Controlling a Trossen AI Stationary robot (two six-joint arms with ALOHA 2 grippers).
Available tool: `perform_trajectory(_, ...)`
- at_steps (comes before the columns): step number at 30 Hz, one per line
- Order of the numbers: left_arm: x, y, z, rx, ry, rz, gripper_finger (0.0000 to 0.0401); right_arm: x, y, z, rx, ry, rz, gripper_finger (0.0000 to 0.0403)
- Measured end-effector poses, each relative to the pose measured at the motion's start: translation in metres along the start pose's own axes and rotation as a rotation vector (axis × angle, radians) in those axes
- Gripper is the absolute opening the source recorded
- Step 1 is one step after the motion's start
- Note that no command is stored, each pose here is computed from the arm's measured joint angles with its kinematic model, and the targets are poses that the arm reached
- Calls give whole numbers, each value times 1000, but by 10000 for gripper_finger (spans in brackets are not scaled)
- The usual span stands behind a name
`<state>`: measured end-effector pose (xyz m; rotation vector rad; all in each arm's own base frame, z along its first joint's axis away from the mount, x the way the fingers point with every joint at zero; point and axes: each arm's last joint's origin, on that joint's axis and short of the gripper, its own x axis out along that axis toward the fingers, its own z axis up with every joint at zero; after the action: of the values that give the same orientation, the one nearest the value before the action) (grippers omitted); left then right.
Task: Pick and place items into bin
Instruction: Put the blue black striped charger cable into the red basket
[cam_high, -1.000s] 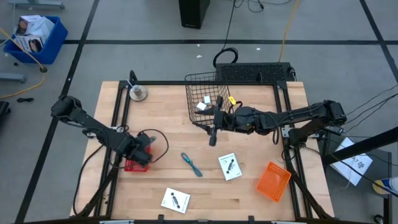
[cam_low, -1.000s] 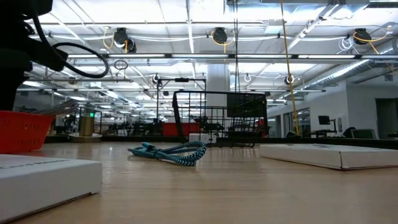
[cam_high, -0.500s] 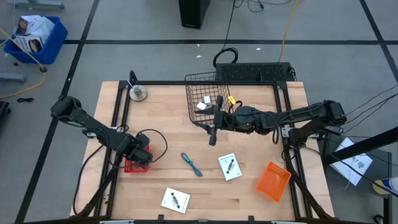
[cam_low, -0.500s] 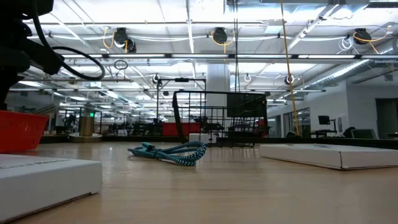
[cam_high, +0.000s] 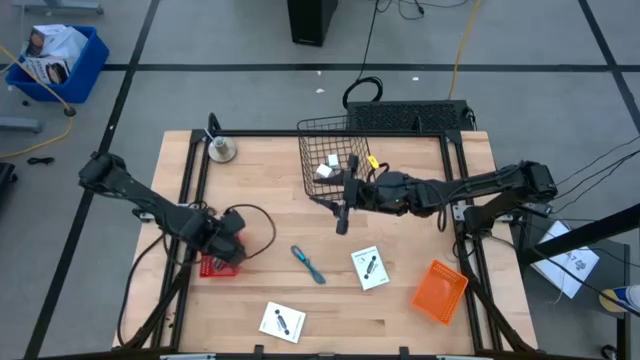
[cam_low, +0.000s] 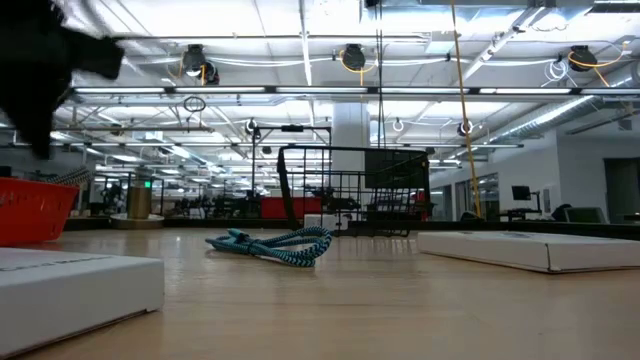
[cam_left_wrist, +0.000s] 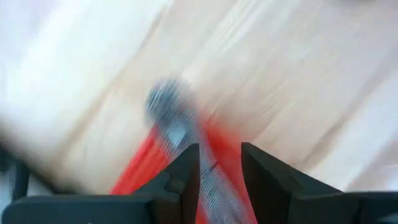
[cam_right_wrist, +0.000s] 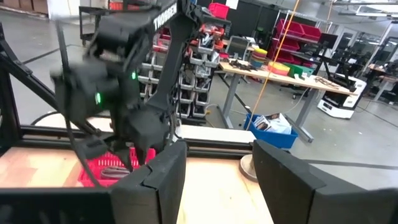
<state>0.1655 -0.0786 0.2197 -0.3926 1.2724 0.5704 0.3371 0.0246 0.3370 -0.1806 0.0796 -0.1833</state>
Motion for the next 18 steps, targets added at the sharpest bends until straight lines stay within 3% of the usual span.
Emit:
perform_trajectory(5, -17, -23, 19, 322, -240, -167, 122, 0, 0, 0, 1, -2, 0, 177)
perform_trajectory(9, -14, -38, 39, 437, -420, -244, 123, 0, 0, -1, 30, 2, 1, 180)
perform_trajectory(13, -2, -42, 63, 494, -435, -293, 134, 0, 1, -2, 49, 19, 5, 179)
perform_trajectory(18, 23, -57, 76, 722, -446, -281, 173, 0, 2, -6, 70, 54, 10, 177)
